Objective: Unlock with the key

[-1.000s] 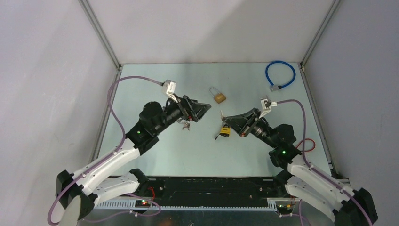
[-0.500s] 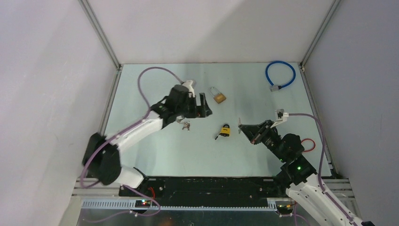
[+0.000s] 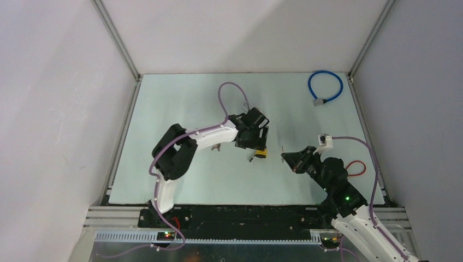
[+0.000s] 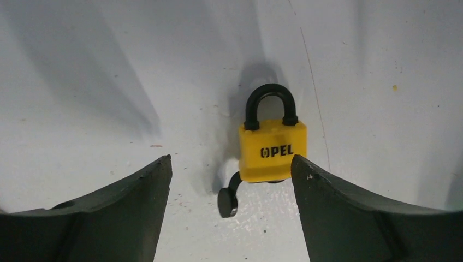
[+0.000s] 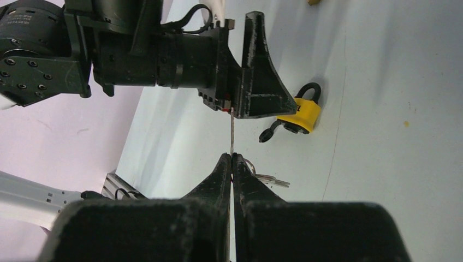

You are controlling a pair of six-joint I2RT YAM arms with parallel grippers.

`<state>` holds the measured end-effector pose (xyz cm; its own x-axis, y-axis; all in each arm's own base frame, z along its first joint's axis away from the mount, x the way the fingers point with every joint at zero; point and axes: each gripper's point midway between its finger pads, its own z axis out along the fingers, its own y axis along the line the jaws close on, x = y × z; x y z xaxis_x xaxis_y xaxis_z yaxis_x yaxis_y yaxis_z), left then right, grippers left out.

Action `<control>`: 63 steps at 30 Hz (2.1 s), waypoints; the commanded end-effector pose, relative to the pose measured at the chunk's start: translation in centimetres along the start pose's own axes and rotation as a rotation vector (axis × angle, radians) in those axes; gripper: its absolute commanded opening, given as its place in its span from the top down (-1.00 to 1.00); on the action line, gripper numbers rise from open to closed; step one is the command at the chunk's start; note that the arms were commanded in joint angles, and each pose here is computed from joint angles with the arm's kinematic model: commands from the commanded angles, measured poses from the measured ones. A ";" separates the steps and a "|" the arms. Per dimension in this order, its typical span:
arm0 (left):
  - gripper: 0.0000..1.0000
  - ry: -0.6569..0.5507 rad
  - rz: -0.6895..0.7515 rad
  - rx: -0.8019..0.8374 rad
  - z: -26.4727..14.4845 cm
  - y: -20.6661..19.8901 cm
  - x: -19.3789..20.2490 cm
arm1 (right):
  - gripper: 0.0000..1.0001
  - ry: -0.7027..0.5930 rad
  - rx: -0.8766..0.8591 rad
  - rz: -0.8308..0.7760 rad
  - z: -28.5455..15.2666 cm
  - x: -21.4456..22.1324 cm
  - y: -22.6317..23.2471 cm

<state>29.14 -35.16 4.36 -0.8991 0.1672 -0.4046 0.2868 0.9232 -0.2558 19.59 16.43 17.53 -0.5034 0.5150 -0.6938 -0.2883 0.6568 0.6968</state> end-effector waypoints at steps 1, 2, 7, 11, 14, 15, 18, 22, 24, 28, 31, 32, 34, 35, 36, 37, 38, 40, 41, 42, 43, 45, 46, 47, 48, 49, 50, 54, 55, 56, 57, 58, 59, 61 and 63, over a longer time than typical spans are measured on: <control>-0.67 -0.032 -0.013 -0.089 0.0 -0.5 -0.8 | 1.00 -0.029 0.011 0.005 -0.2 -0.5 -0.2; -0.67 -0.032 -0.006 -0.106 0.4 -0.6 -0.6 | 1.00 -0.027 0.012 0.010 -0.2 -0.4 -0.3; -0.67 -0.036 0.012 -0.135 1.3 -1.5 -0.8 | 1.00 -0.025 0.017 0.022 -0.4 0.0 -0.7; -0.66 -0.022 0.038 -0.149 2.4 -2.2 -0.6 | 1.00 -0.022 0.020 0.024 -0.5 0.1 -0.8; -0.65 -0.034 0.055 -0.155 2.6 -2.9 -0.6 | 1.00 -0.020 0.026 0.027 -0.6 0.2 -1.0; -0.64 -0.026 0.049 -0.159 2.9 -2.9 -0.3 | 1.00 -0.018 0.027 0.028 -0.7 0.2 -1.0; -0.58 -0.004 0.030 -0.163 3.6 -2.8 0.3 | 1.00 -0.018 0.030 0.032 -0.7 0.4 -1.2; -0.39 -0.001 0.004 -0.188 4.1 -2.3 0.6 | 1.00 -0.016 0.024 0.035 -0.7 0.5 -1.1; -0.18 -0.007 -0.017 -0.197 4.0 -2.0 0.5 | 1.00 -0.011 0.020 0.032 -0.7 0.6 -1.1; 0.50 -0.045 -0.118 -0.222 2.5 -0.6 -0.2 | 1.00 0.003 0.001 0.006 -0.5 0.8 -0.9; 0.87 -0.117 -0.214 -0.235 0.0 0.5 -1.8 | 1.00 0.027 -0.040 -0.036 -0.2 1.2 -0.3; 0.88 -0.134 -0.249 -0.232 -1.0 0.7 -1.9 | 1.00 0.030 -0.056 -0.045 0.0 1.2 0.0; 0.91 -0.165 -0.303 -0.228 -2.6 1.3 -2.3 | 1.00 0.055 -0.107 -0.074 0.3 1.6 0.8; 0.93 -0.164 -0.323 -0.234 -2.9 1.9 -2.0 | 1.00 0.070 -0.111 -0.078 0.6 2.0 0.7; 0.95 -0.188 -0.363 -0.214 -4.2 1.8 -2.6 | 1.00 0.062 -0.150 -0.089 0.8 1.8 1.5; 0.95 -0.187 -0.378 -0.216 -4.5 2.2 -2.2 | 1.00 0.077 -0.150 -0.090 1.2 2.2 1.3; 0.97 -0.206 -0.415 -0.190 -5.7 1.9 -2.7 | 1.00 0.069 -0.192 -0.102 1.3 1.9 2.2; 0.99 -0.231 -0.459 -0.156 -7.5 1.8 -3.0 | 1.00 0.093 -0.217 -0.111 2.1 2.5 2.7; 0.99 -0.234 -0.470 -0.151 -7.8 1.9 -2.9 | 1.00 0.107 -0.220 -0.112 2.4 2.9 2.8; 1.00 -0.258 -0.497 -0.128 -9.0 1.7 -3.3 | 1.00 0.099 -0.261 -0.121 2.5 2.7 3.8; 1.00 -0.274 -0.511 -0.111 -10.0 1.6 -3.5 | 1.00 0.120 -0.257 -0.122 3.0 3.3 3.7; 1.00 -0.298 -0.546 -0.084 -11.3 1.5 -3.8 | 1.00 0.128 -0.316 -0.133 3.5 3.7 5.3; 0.99 -0.306 -0.571 -0.076 -11.7 1.4 -3.9 | 1.00 0.134 -0.331 -0.137 3.6 3.7 5.8; 0.99 -0.317 -0.594 -0.063 -12.4 1.4 -3.9 | 1.00 0.154 -0.341 -0.140 4.0 4.3 6.1; 0.99 -0.322 -0.603 -0.059 -12.7 1.5 -3.8 | 1.00 0.174 -0.341 -0.143 4.5 4.7 6.2; 0.99 -0.333 -0.615 -0.044 -13.3 1.3 -4.0 | 1.00 0.174 -0.364 -0.147 4.6 4.8 6.9; 0.99 -0.334 -0.618 -0.039 -13.5 1.3 -4.0 | 1.00 0.188 -0.365 -0.146 5.0 5.1 7.0; 0.99 -0.346 -0.617 -0.014 -14.5 1.1 -4.1 | 1.00 0.195 -0.399 -0.135 5.8 5.1 8.1; 0.99 -0.351 -0.616 -0.009 -14.7 1.0 -4.1 | 1.00 0.188 -0.412 -0.134 5.9 4.9 8.6; 0.99 -0.354 -0.615 -0.004 -14.9 1.0 -4.0 | 1.00 0.194 -0.411 -0.133 6.1 5.0 8.5; 0.99 -0.357 -0.612 0.002 -15.0 0.9 -4.0 | 1.00 0.192 -0.420 -0.133 6.3 4.9 8.8; 0.99 -0.359 -0.611 0.003 -15.1 1.0 -4.0 | 1.00 0.188 -0.427 -0.133 6.4 4.8 9.0; 0.99 -0.362 -0.610 0.007 -15.2 0.9 -4.0 | 1.00 0.192 -0.428 -0.133 6.6 4.8 9.1; 0.99 -0.364 -0.603 0.012 -15.3 0.8 -4.0 | 1.00 0.192 -0.434 -0.134 7.0 4.7 9.4; 0.99 -0.368 -0.599 0.017 -15.5 0.7 -4.0 | 1.00 0.195 -0.439 -0.133 7.3 4.7 9.6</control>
<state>27.12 -29.16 15.64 -0.7875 -0.4400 -0.4316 -0.2424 0.8649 -0.4395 19.55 27.84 15.73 -0.6382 0.2548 -0.7265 -0.5781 0.4645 0.6708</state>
